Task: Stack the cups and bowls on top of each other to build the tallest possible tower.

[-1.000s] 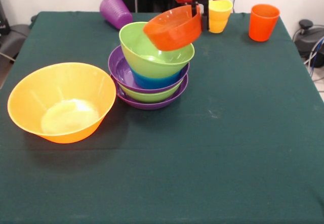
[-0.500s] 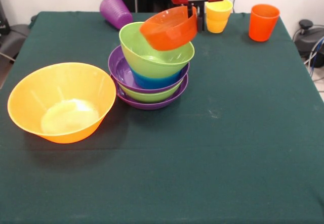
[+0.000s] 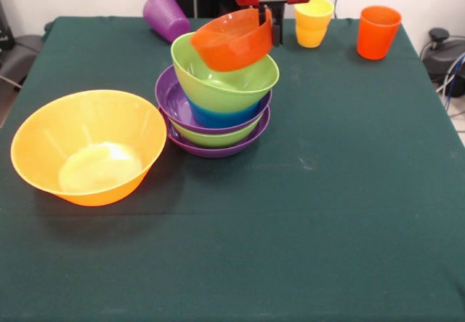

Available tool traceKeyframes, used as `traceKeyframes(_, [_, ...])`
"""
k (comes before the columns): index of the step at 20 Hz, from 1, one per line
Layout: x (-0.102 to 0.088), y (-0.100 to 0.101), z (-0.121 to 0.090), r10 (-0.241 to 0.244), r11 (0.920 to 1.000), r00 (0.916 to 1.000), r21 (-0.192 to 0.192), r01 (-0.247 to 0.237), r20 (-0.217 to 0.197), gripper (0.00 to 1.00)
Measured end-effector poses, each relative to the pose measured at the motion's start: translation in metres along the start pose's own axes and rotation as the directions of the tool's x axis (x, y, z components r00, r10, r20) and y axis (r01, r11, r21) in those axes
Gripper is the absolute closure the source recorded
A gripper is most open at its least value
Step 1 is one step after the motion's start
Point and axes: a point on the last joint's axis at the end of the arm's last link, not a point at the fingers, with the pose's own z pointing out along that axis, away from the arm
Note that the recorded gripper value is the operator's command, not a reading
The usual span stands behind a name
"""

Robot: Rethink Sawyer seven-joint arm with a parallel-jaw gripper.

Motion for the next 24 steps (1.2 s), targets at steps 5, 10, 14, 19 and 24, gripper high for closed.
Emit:
traceKeyframes(5, [-0.0003, -0.0025, 0.0008, 0.004, 1.0, 0.9999, 0.005, -0.004, 0.01, 1.0])
traceKeyframes(10, [-0.0003, -0.0025, 0.0018, 0.004, 0.9999, 0.9998, 0.01, -0.004, 0.02, 1.0])
traceKeyframes(14, [0.0004, -0.0037, 0.0027, 0.006, 0.9999, 0.9997, 0.016, -0.007, 0.024, 1.0])
traceKeyframes(19, [0.001, -0.0078, 0.0031, 0.012, 0.9997, 0.9996, 0.021, -0.013, 0.025, 1.0])
traceKeyframes(24, [0.0015, -0.0096, 0.0035, 0.015, 0.9996, 0.9996, 0.024, -0.016, 0.024, 1.0])
